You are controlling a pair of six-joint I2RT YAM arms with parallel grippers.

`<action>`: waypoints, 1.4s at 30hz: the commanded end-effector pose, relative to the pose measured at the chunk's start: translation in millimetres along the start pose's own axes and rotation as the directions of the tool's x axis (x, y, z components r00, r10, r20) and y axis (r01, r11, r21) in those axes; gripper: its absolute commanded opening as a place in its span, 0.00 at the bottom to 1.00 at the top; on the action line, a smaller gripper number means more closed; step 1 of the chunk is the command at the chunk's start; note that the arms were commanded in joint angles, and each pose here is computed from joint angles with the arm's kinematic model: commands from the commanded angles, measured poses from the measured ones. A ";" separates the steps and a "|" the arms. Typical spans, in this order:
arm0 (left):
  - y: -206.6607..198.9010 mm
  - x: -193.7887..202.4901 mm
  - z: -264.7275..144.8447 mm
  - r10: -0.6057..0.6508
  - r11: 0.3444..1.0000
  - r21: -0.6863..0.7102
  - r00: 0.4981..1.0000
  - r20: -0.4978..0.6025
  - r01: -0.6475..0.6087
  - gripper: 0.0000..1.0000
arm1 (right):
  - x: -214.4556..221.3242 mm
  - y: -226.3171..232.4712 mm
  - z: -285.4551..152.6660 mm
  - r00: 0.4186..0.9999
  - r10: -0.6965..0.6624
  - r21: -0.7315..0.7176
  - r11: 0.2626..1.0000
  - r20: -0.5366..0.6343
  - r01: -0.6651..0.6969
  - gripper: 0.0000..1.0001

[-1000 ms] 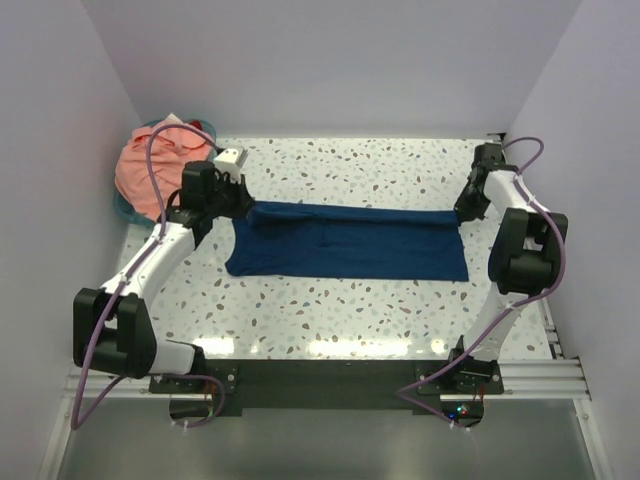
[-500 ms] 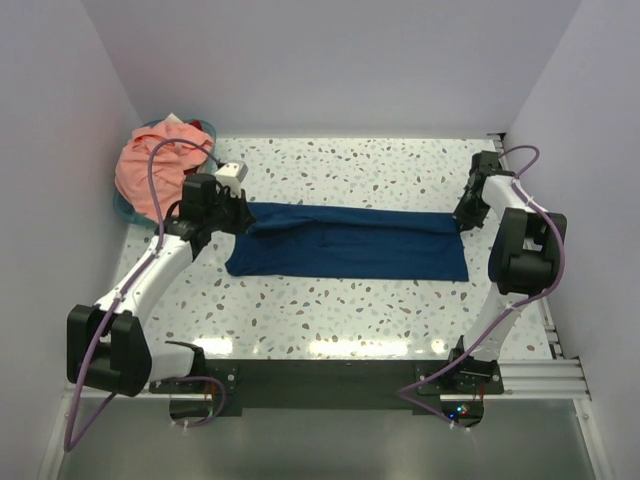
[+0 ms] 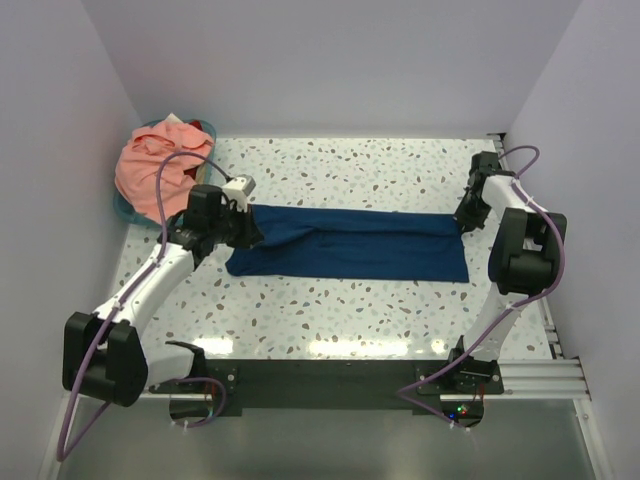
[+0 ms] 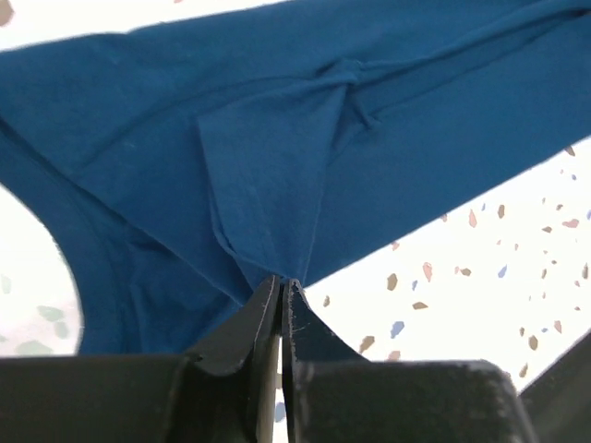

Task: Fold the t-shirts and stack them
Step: Fold the tshirt

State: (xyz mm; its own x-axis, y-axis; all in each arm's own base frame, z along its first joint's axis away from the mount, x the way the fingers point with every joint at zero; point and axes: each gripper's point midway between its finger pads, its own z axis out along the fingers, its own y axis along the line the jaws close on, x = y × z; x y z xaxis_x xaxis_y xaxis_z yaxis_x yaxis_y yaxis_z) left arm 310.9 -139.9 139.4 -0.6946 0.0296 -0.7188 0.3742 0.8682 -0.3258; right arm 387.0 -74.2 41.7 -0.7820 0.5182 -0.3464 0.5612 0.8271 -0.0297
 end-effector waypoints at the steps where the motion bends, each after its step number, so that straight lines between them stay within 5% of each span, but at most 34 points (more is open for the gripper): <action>1: -19.3 13.8 0.7 -0.024 0.995 0.092 0.998 -0.053 0.029 0.11 | -16.6 -8.0 -15.8 0.999 0.006 0.031 0.999 0.054 -0.008 0.00; 2: -22.4 15.8 0.2 -0.033 0.994 0.103 0.998 -0.062 0.039 0.19 | -16.8 -8.3 -16.8 0.998 0.006 0.035 0.999 0.056 -0.008 0.01; 3: -24.5 15.6 -1.9 -0.032 0.993 0.109 0.998 -0.062 0.038 0.35 | -17.8 -8.7 -18.3 0.998 0.008 0.035 0.999 0.061 -0.011 0.19; 6: -24.6 17.0 -6.9 -0.009 0.994 0.105 0.998 -0.064 0.016 0.49 | -26.0 -9.7 -25.8 0.995 0.010 0.036 0.999 0.097 -0.014 0.48; 9: -18.0 10.3 -4.9 -0.020 0.998 0.064 0.999 -0.047 0.023 0.56 | -36.5 -5.7 -38.4 0.989 0.012 0.016 1.000 0.146 -0.015 0.56; 13: 13.4 -19.7 12.2 -0.082 0.996 -0.044 0.996 0.034 0.083 0.57 | -55.1 20.5 -60.6 0.970 -0.064 -0.022 0.997 0.236 0.071 0.57; 20: 85.6 -98.8 57.2 -0.160 0.969 -0.157 0.968 0.193 0.192 0.57 | -30.3 170.9 -84.8 0.896 -0.322 -0.254 0.879 0.306 0.403 0.57; 25: 122.8 -95.2 115.6 -0.233 0.960 -0.141 0.970 0.075 0.241 0.56 | 11.8 292.3 -123.3 0.848 -0.393 -0.585 0.613 0.356 0.530 0.57; 32: 123.7 -113.6 154.4 -0.291 0.956 -0.030 0.956 0.041 0.293 0.54 | 116.3 409.3 -155.0 0.749 -0.544 -0.811 0.197 0.378 0.551 0.55; 42: 116.8 -95.6 148.1 -0.354 0.935 -0.020 0.935 -0.006 0.353 0.53 | 170.5 432.6 -154.0 0.726 -0.588 -0.872 0.072 0.356 0.485 0.52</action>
State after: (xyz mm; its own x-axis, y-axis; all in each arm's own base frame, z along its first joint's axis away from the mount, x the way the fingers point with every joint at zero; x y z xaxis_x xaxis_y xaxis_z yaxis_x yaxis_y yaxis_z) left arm 511.8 -113.8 52.3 -0.8062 -0.2482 -0.5371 0.0795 0.8541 -0.5139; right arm 452.1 392.3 84.1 -0.8342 -0.2043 -0.5122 -0.5227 0.5886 0.6167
